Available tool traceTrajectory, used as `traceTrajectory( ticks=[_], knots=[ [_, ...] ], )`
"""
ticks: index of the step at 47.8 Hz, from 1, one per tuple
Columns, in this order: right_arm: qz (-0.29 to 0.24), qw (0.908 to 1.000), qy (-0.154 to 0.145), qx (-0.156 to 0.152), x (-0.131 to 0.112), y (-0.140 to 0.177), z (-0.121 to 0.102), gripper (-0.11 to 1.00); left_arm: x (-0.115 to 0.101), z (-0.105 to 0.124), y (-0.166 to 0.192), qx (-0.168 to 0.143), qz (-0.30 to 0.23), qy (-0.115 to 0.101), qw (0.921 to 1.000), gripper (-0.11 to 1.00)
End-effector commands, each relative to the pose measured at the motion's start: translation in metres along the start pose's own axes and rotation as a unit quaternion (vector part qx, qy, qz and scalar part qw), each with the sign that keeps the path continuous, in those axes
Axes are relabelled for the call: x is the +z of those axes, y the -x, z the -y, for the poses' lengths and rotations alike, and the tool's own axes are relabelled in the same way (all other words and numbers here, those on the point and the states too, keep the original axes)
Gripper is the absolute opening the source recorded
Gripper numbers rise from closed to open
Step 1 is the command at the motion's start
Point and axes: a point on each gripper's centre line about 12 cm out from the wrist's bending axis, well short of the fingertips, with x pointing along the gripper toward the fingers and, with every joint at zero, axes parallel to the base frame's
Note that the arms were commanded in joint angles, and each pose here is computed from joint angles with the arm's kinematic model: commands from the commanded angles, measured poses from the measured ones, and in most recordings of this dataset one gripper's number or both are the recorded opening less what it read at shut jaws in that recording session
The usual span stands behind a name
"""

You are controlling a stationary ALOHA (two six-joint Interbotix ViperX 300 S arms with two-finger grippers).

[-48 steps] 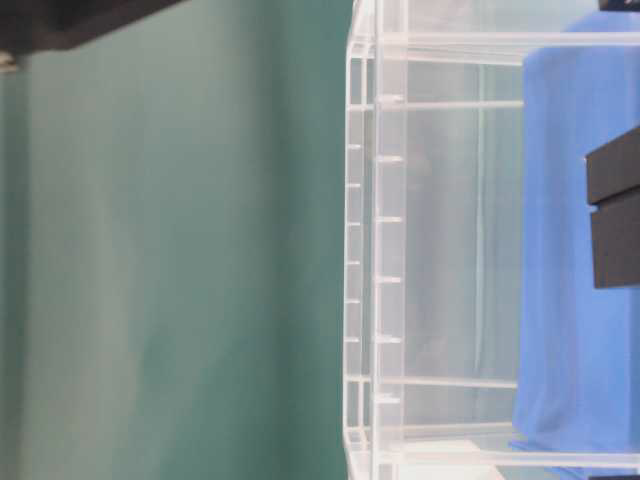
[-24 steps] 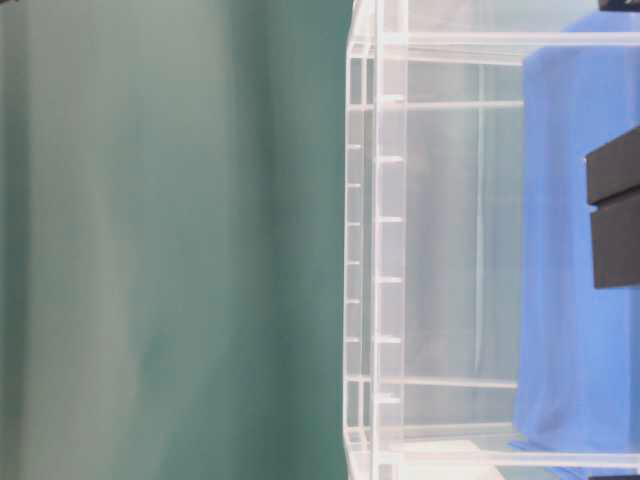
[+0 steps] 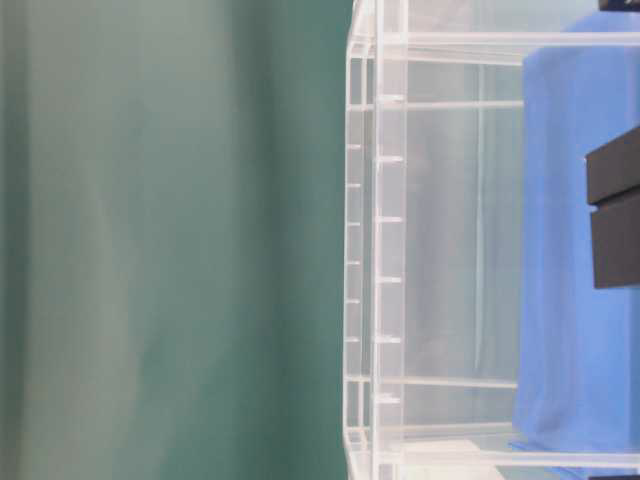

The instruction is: Take out the box from the case.

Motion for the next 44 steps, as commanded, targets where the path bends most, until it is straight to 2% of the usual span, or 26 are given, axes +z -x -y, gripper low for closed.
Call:
traceTrajectory(
  ticks=[1, 17, 26, 33, 44],
  knots=[
    [-0.01, 0.9999, -0.002, 0.013, 0.002, 0.014, 0.015, 0.83, 0.0, 0.002, 0.002, -0.005, 0.001, -0.001, 1.0, 0.92],
    [-0.012, 0.9996, -0.025, 0.01, 0.003, 0.011, 0.057, 0.83, 0.0, 0.002, 0.002, -0.005, 0.002, 0.004, 1.0, 0.92],
    [-0.013, 0.9995, -0.027, 0.007, 0.001, 0.01, 0.075, 0.83, 0.0, 0.002, 0.002, -0.005, 0.001, 0.011, 0.9999, 0.92],
    [-0.014, 0.9996, -0.024, 0.009, 0.002, 0.01, 0.08, 0.83, 0.0, 0.002, 0.002, -0.005, 0.001, 0.014, 0.9999, 0.92],
    [-0.01, 0.9995, -0.027, 0.014, 0.003, 0.007, 0.074, 0.83, 0.0, 0.002, 0.002, -0.005, 0.001, 0.014, 0.9999, 0.92]
  ],
)
